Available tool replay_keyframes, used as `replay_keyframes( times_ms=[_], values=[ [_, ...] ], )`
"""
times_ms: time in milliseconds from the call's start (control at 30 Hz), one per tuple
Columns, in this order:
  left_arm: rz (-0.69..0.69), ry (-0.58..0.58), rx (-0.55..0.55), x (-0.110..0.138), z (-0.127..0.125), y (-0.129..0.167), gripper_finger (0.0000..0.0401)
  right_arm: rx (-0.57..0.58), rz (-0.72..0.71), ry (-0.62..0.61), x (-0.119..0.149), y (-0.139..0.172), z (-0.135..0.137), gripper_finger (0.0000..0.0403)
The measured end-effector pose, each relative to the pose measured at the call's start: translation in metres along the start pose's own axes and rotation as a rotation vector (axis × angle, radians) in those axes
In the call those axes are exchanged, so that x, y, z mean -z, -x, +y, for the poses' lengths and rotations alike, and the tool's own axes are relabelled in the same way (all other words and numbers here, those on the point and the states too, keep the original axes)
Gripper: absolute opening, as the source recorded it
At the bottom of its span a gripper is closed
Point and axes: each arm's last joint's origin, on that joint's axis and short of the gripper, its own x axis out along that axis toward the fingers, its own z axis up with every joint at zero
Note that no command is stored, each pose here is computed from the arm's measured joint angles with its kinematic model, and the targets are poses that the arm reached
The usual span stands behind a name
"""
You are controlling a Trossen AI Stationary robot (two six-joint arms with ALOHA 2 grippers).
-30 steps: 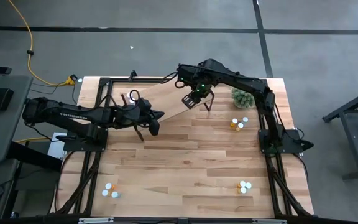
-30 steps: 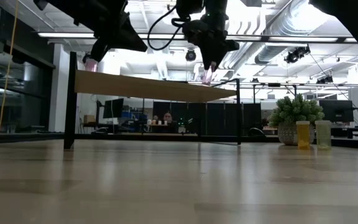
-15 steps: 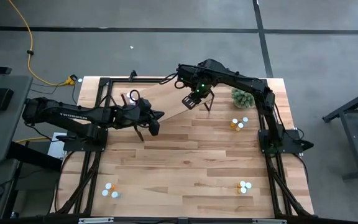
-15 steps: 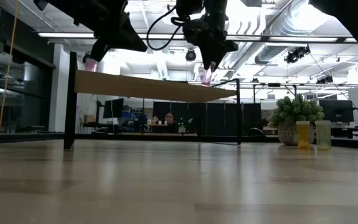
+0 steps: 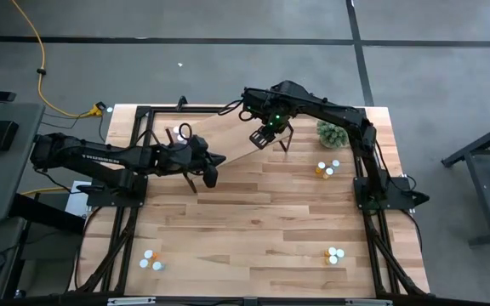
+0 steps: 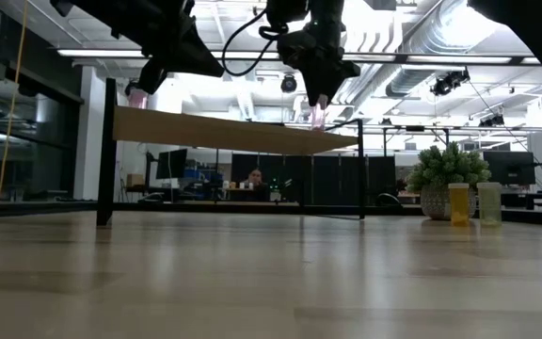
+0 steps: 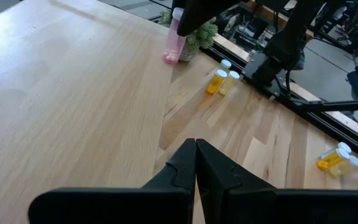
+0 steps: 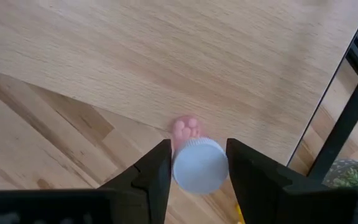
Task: Pick and place medicine bottles onto shelf by color
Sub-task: Put the pink pill bottle on the shelf aligned with the other pink pill bottles
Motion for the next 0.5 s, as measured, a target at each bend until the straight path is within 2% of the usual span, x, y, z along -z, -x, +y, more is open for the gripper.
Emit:
replay_keyframes(
  times_ms=[500],
  values=[
    [0.000, 0.000, 0.000, 0.0000, 0.0000, 0.0001, 0.0000, -0.036, -0.086, -0.014, -0.0083, 0.0004, 0.0035, 0.0179]
  ],
)
